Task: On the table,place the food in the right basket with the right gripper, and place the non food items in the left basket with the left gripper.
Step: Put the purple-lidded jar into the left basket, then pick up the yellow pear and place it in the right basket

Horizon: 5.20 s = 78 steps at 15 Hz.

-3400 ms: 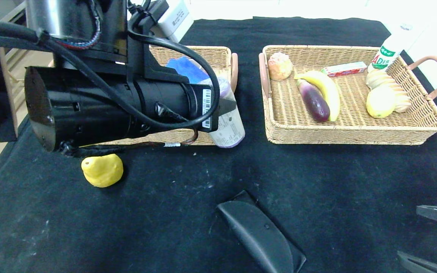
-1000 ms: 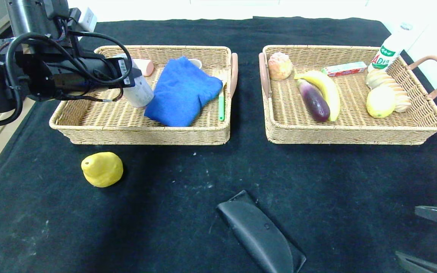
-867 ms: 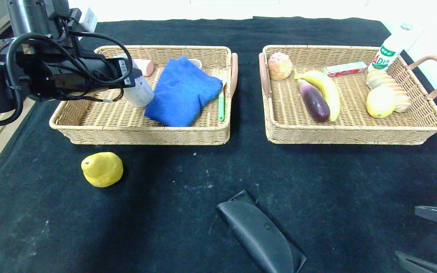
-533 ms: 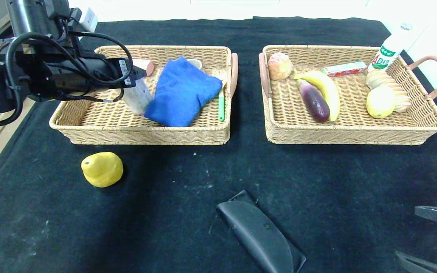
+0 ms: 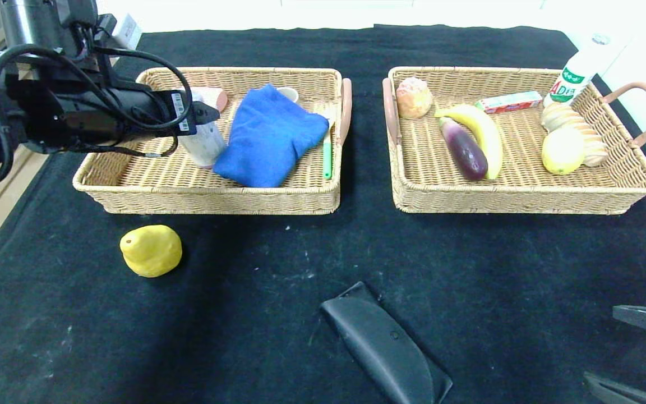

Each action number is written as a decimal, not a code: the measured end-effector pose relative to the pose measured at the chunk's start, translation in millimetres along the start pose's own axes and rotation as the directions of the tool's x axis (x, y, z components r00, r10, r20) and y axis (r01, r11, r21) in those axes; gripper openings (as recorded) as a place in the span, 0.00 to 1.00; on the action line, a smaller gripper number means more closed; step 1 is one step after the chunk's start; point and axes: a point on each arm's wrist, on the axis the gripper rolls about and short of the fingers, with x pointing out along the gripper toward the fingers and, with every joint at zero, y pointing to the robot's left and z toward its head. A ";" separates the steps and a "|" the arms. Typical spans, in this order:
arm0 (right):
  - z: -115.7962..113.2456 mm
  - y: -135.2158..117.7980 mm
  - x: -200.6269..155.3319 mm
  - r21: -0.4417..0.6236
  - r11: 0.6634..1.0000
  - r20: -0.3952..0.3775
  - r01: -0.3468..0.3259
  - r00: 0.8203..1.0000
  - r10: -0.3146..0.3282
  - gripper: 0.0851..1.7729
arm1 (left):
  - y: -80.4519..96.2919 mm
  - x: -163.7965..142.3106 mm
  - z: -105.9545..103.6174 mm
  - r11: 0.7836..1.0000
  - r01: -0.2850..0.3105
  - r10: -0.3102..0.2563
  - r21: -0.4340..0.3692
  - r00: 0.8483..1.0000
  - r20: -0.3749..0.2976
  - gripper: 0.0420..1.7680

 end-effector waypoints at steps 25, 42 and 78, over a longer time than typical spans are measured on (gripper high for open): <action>-1.2 0.5 0.2 0.000 1.000 -0.003 -0.003 1.000 0.003 0.96 | 9.9 -100.7 -43.1 0.993 0.030 0.029 0.111 0.868 -0.496 0.96; -2.2 0.4 0.5 -0.015 1.000 -0.007 -0.001 1.000 0.001 0.96 | 33.4 -58.9 -84.2 0.993 -0.057 0.104 0.099 0.813 -0.573 0.97; 11.3 -0.6 -9.9 -0.031 0.998 0.058 0.048 0.997 -0.046 0.96 | -110.7 -78.9 -32.3 0.914 0.395 -0.336 0.091 0.864 -0.375 0.59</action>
